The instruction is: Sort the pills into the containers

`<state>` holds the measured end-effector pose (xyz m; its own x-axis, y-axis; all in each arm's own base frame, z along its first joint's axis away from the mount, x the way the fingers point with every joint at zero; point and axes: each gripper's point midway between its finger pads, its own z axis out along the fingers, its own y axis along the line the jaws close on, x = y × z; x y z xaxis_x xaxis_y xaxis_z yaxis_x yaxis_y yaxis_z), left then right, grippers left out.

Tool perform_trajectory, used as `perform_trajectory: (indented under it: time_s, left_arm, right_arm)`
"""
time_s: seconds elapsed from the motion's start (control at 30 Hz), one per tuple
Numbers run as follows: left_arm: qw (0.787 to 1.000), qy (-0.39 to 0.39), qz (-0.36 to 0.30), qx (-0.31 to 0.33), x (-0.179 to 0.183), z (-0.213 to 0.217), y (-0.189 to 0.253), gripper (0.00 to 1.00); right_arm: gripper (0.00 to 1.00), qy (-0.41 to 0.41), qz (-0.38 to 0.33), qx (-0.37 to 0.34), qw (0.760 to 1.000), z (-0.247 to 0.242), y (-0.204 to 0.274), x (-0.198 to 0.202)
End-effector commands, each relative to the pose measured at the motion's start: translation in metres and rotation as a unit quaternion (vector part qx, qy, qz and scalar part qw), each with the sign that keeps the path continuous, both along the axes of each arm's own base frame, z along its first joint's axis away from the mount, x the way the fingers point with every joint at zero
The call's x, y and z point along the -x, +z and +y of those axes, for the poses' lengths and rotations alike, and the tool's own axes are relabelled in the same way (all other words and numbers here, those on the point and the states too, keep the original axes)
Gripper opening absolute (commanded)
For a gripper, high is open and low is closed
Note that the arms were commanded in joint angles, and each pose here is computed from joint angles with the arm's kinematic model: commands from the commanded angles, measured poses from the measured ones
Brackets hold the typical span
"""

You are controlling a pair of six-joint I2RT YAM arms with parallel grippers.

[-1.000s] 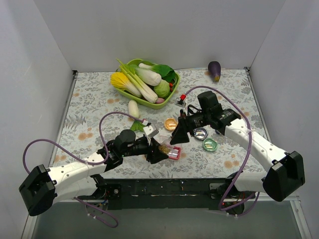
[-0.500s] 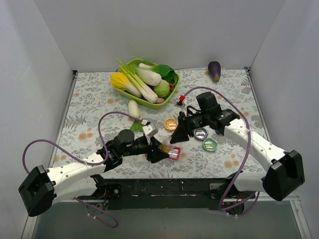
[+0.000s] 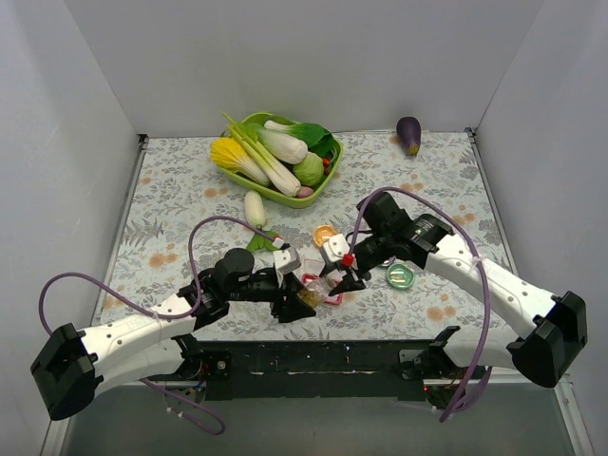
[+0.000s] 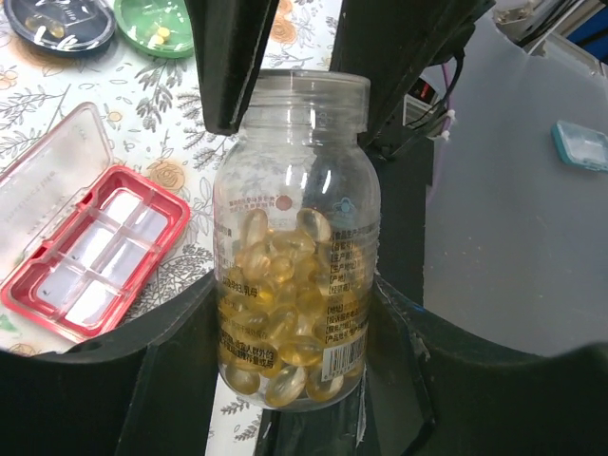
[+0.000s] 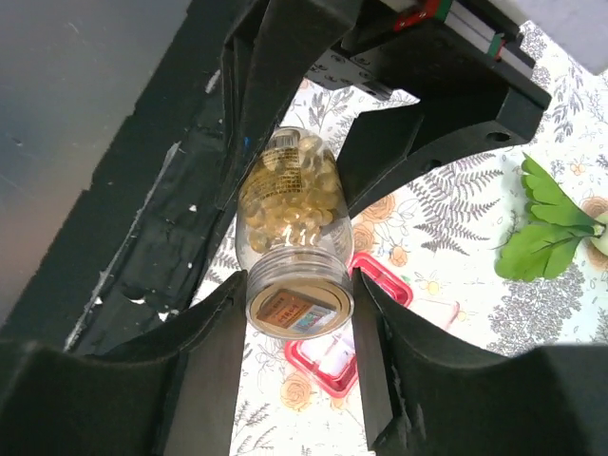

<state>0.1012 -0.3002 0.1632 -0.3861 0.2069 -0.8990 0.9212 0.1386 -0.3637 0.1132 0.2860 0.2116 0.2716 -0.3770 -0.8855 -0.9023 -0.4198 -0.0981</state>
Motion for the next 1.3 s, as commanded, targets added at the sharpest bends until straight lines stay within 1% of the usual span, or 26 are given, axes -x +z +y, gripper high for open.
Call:
perform_trajectory:
  time_s: [0.0,0.07,0.1,0.13,0.17,0.23,0.27,0.3,0.33,0.37,0.4,0.43,0.47,0.5,0.6,0.67,0.73,0.83,0.93,0.97,1.03,1.07,1.13,1.17,1.23,1.27]
  left_arm:
    - [0.999,-0.019,-0.028,0.039,0.002,-0.006,0.028,0.00]
    - [0.999,-0.010,-0.028,0.032,-0.001,-0.005,0.026,0.00]
    - [0.999,-0.006,-0.031,0.031,-0.003,-0.005,0.026,0.00]
    - [0.999,0.000,-0.032,0.029,-0.005,-0.004,0.026,0.00]
    - [0.999,0.003,-0.032,0.028,-0.006,-0.004,0.025,0.00]
    - [0.999,0.014,-0.035,0.031,-0.010,-0.004,0.025,0.00]
    - [0.999,0.019,-0.034,0.031,-0.011,-0.004,0.025,0.00]
    - [0.999,0.024,-0.035,0.032,-0.013,-0.004,0.026,0.00]
    - [0.999,0.028,-0.033,0.031,-0.014,-0.004,0.025,0.00]
    - [0.998,0.041,-0.034,0.030,-0.019,-0.004,0.025,0.00]
    - [0.998,0.047,-0.033,0.030,-0.021,-0.004,0.024,0.00]
    - [0.998,0.052,-0.033,0.029,-0.022,-0.004,0.023,0.00]
    - [0.997,0.057,-0.035,0.031,-0.025,-0.004,0.024,0.00]
    - [0.997,0.059,-0.035,0.031,-0.025,-0.005,0.024,0.00]
    - [0.997,0.062,-0.038,0.038,-0.028,-0.007,0.026,0.00]
    - [0.997,0.063,-0.040,0.038,-0.029,-0.008,0.028,0.00]
    - [0.996,0.065,-0.040,0.035,-0.031,-0.009,0.027,0.00]
    - [0.996,0.070,-0.041,0.034,-0.033,-0.008,0.026,0.00]
    - [0.996,0.074,-0.042,0.034,-0.034,-0.008,0.027,0.00]
    - [0.996,0.075,-0.042,0.034,-0.034,-0.008,0.026,0.00]
    - [0.995,0.080,-0.043,0.033,-0.036,-0.007,0.026,0.00]
    - [0.995,0.080,-0.044,0.033,-0.036,-0.007,0.026,0.00]
    - [0.995,0.079,-0.045,0.033,-0.035,-0.006,0.027,0.00]
    - [0.995,0.079,-0.046,0.034,-0.035,-0.005,0.027,0.00]
    - [0.996,0.076,-0.045,0.030,-0.033,-0.004,0.024,0.00]
    - [0.996,0.070,-0.046,0.029,-0.030,-0.004,0.023,0.00]
  right_arm:
    - [0.69,-0.007,-0.076,0.009,0.997,0.004,-0.001,-0.026]
    - [0.86,-0.016,0.013,0.010,1.000,-0.001,0.014,-0.011]
    - [0.92,-0.037,0.039,-0.003,0.999,-0.004,0.032,-0.021]
    - [0.92,-0.032,0.083,-0.026,0.996,-0.004,0.046,-0.016]
    - [0.94,-0.053,0.134,-0.026,0.989,-0.006,0.055,-0.016]
    - [0.95,-0.084,0.189,-0.043,0.977,-0.013,0.066,-0.025]
    - [0.95,-0.114,0.255,-0.025,0.960,-0.014,0.068,-0.024]
    - [0.96,-0.124,0.258,-0.039,0.957,-0.012,0.073,-0.030]
    - [0.96,-0.145,0.296,-0.021,0.944,-0.012,0.062,-0.029]
    - [0.96,-0.158,0.323,-0.012,0.933,-0.012,0.060,-0.028]
    - [0.96,-0.169,0.363,0.000,0.916,-0.011,0.059,-0.025]
    - [0.96,-0.159,0.386,0.007,0.909,-0.012,0.057,-0.019]
    - [0.96,-0.164,0.397,0.014,0.903,-0.012,0.055,-0.018]
    - [0.96,-0.174,0.423,0.027,0.889,-0.011,0.053,-0.017]
    - [0.97,-0.212,0.435,0.039,0.874,-0.007,0.041,-0.024]
    - [0.96,-0.229,0.438,0.049,0.868,-0.004,0.034,-0.027]
    - [0.95,-0.230,0.439,0.057,0.867,-0.002,0.031,-0.024]
    - [0.90,-0.240,0.429,0.064,0.869,0.002,0.024,-0.025]
    - [0.79,-0.243,0.427,0.072,0.868,0.004,0.020,-0.026]
    - [0.72,-0.242,0.425,0.073,0.869,0.005,0.019,-0.026]
    - [0.63,-0.244,0.419,0.074,0.872,0.006,0.019,-0.027]
    - [0.55,-0.243,0.414,0.073,0.874,0.006,0.019,-0.028]
    - [0.44,-0.244,0.407,0.075,0.877,0.006,0.018,-0.028]
    - [0.33,-0.242,0.403,0.074,0.880,0.006,0.018,-0.028]
    - [0.23,-0.234,0.377,0.067,0.894,0.006,0.024,-0.031]
    - [0.16,-0.231,0.367,0.070,0.898,0.007,0.024,-0.034]
